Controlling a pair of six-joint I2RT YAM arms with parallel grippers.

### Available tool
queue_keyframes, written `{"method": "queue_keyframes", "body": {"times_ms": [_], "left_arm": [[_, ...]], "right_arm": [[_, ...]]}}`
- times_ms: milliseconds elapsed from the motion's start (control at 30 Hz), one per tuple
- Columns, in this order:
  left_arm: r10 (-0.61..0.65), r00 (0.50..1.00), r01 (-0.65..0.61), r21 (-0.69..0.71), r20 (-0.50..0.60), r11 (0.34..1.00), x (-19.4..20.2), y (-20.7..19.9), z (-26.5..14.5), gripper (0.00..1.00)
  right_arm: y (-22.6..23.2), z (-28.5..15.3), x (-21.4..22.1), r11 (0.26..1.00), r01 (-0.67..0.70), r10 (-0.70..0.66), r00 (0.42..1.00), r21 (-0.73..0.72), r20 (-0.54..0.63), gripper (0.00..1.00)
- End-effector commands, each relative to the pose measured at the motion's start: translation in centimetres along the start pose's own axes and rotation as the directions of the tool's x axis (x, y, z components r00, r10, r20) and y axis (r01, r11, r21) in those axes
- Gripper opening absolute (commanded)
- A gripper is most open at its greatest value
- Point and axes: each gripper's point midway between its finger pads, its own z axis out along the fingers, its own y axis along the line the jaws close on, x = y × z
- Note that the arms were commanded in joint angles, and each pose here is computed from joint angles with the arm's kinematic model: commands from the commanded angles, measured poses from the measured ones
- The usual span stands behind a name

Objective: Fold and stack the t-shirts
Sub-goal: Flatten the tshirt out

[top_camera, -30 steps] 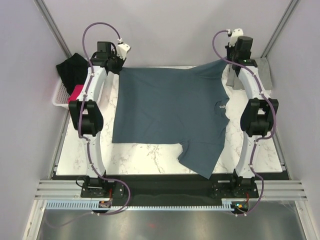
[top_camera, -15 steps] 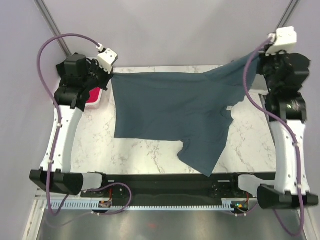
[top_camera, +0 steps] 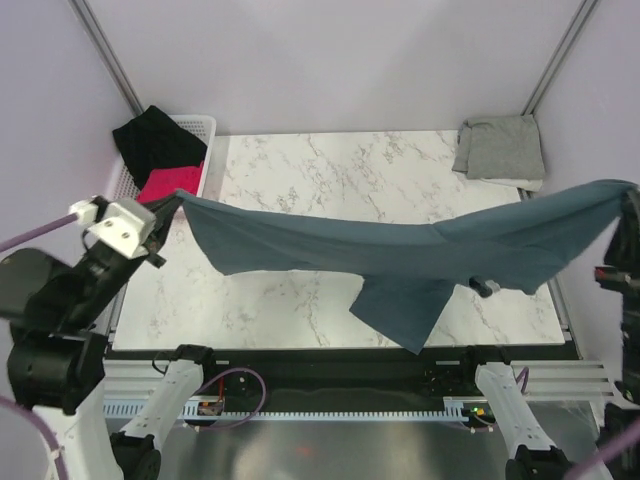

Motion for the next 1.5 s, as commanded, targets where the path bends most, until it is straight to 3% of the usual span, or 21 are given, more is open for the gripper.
{"method": "queue_keyframes", "body": {"times_ms": [0, 100, 200, 333, 467, 667, 867, 1067, 1200, 1233, 1300, 1333, 1400, 1467], "left_arm": [[0.088, 0.988, -0.080, -0.066, 0.126, 0.995, -6.0, 1.9, -1.4, 0.02], [0.139, 0.970, -0.112, -0.142, 0.201, 0.983, -10.5, 3.4, -3.2, 0.02], [0.179, 0.949, -0.130, -0.195, 0.259, 0.972, -14.2, 4.1, -5.3, 0.02], [0.221, 0.928, -0.148, -0.247, 0.299, 0.958, -16.9, 4.5, -7.2, 0.02], [0.193, 0.954, -0.137, -0.236, 0.230, 0.962, -14.7, 5.7, -4.4, 0.02], [0.174, 0.983, -0.160, -0.189, 0.059, 0.969, -7.6, 8.1, 3.4, 0.02], [0.123, 0.990, -0.130, -0.126, -0.061, 0.983, -1.5, 9.2, 9.3, 0.02], [0.063, 0.971, -0.067, -0.010, -0.230, 0.998, 8.7, 7.9, 14.6, 0.02], [0.026, 0.925, 0.009, 0.088, -0.378, 0.996, 19.2, 5.2, 17.7, 0.02], [0.001, 0.890, 0.062, 0.123, -0.456, 0.990, 24.0, 3.8, 18.5, 0.02], [-0.015, 0.856, 0.103, 0.142, -0.517, 0.985, 28.2, 3.0, 19.9, 0.02], [-0.039, 0.816, 0.153, 0.150, -0.577, 0.977, 31.9, 2.3, 21.0, 0.02], [-0.061, 0.805, 0.181, 0.147, -0.590, 0.972, 33.1, 2.6, 22.9, 0.02], [-0.092, 0.763, 0.237, 0.144, -0.640, 0.961, 36.9, 2.1, 24.7, 0.02]], "right_arm": [[-2.0, -0.2, -5.5, 0.996, 0.042, -0.053, 0.991, 0.083, 0.126, 0.00], [-3.1, -2.3, -12.0, 0.991, 0.058, -0.089, 0.958, 0.119, 0.273, 0.00], [-3.7, -3.1, -15.2, 0.987, 0.067, -0.114, 0.933, 0.146, 0.340, 0.00], [-4.1, -2.8, -16.0, 0.983, 0.072, -0.129, 0.925, 0.167, 0.356, 0.00], [-4.0, 0.8, -14.5, 0.982, 0.083, -0.138, 0.930, 0.169, 0.340, 0.00], [-3.3, 10.9, -6.9, 0.977, 0.146, -0.176, 0.963, 0.155, 0.203, 0.00], [-2.0, 18.3, 2.5, 0.978, 0.174, -0.182, 0.982, 0.115, 0.058, 0.00], [1.7, 22.0, 17.8, 0.984, 0.172, -0.177, 0.968, -0.044, -0.180, 0.00], [4.9, 21.8, 32.8, 0.982, 0.105, -0.162, 0.892, -0.155, -0.421, 0.00], [5.3, 21.8, 35.3, 0.983, 0.090, -0.156, 0.874, -0.161, -0.460, 0.00], [6.6, 22.0, 42.1, 0.980, 0.059, -0.159, 0.809, -0.191, -0.565, 0.00], [7.4, 22.4, 45.9, 0.979, 0.043, -0.157, 0.779, -0.198, -0.607, 0.00], [7.8, 23.9, 48.3, 0.979, 0.042, -0.161, 0.768, -0.202, -0.620, 0.00], [8.8, 24.3, 53.7, 0.975, 0.031, -0.176, 0.713, -0.220, -0.678, 0.00]]}}
